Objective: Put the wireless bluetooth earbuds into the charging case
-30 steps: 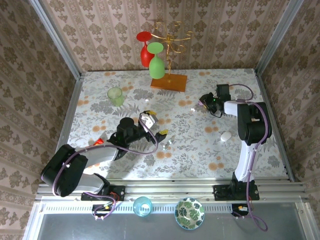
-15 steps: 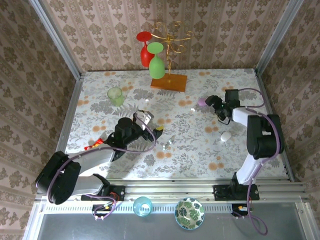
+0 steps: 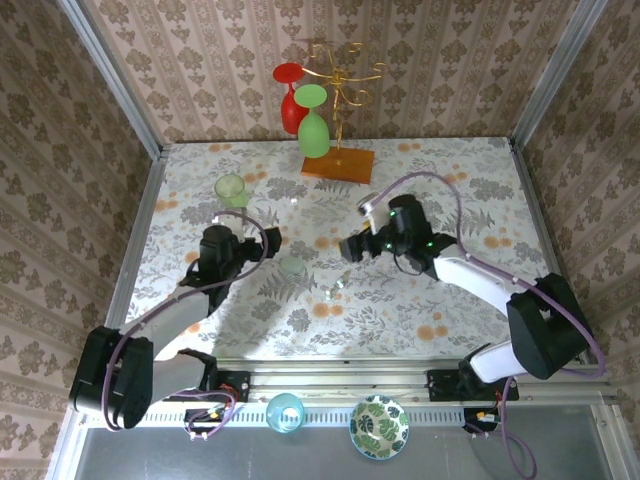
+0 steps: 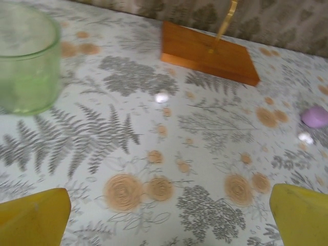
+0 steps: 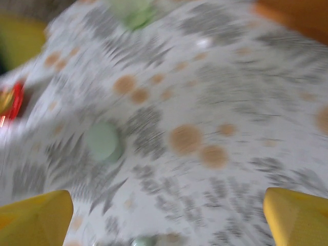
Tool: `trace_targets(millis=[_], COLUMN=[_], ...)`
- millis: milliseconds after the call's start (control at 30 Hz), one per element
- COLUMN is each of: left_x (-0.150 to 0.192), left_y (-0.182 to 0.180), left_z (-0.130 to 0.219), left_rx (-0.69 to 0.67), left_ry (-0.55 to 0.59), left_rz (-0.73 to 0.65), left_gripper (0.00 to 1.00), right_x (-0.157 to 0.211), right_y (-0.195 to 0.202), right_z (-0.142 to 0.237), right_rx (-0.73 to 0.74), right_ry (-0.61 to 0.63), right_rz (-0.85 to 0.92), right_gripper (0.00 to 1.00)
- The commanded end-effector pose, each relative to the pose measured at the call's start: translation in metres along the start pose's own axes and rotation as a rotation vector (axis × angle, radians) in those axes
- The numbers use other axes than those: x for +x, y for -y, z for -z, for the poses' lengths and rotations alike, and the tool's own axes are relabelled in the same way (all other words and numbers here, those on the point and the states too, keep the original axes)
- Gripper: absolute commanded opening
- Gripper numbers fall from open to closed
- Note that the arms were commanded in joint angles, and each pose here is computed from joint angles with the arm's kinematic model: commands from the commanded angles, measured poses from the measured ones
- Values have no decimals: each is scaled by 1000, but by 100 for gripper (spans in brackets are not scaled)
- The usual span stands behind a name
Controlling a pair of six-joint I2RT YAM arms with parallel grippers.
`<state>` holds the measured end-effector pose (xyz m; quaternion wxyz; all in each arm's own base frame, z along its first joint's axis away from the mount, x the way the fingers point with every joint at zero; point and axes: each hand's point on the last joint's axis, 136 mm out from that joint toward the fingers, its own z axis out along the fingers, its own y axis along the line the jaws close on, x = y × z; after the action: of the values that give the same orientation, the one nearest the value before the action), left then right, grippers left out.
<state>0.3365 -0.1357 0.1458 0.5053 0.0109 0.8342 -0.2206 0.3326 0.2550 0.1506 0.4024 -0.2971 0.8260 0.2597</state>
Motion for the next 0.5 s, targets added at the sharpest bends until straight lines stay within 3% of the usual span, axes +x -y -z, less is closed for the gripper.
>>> trace_targets(millis=[0,167,467], left_x=[12,15,20], left_y=[-22,-37,-39], left_z=[9,19,22], left_rx=[-84,-121,-106], left_ry=[-50,-63,-62], left_rz=[122,168,185], left_gripper=[100,100,100], right_x=[13,26,34], right_y=[-42,-79,-76], right_z=[-18,-52,-119], right_rx=[-107,-206,-201], right_ry=[-56,-70,-125], right_rz=[322,471,425], right_gripper=[97,96,91])
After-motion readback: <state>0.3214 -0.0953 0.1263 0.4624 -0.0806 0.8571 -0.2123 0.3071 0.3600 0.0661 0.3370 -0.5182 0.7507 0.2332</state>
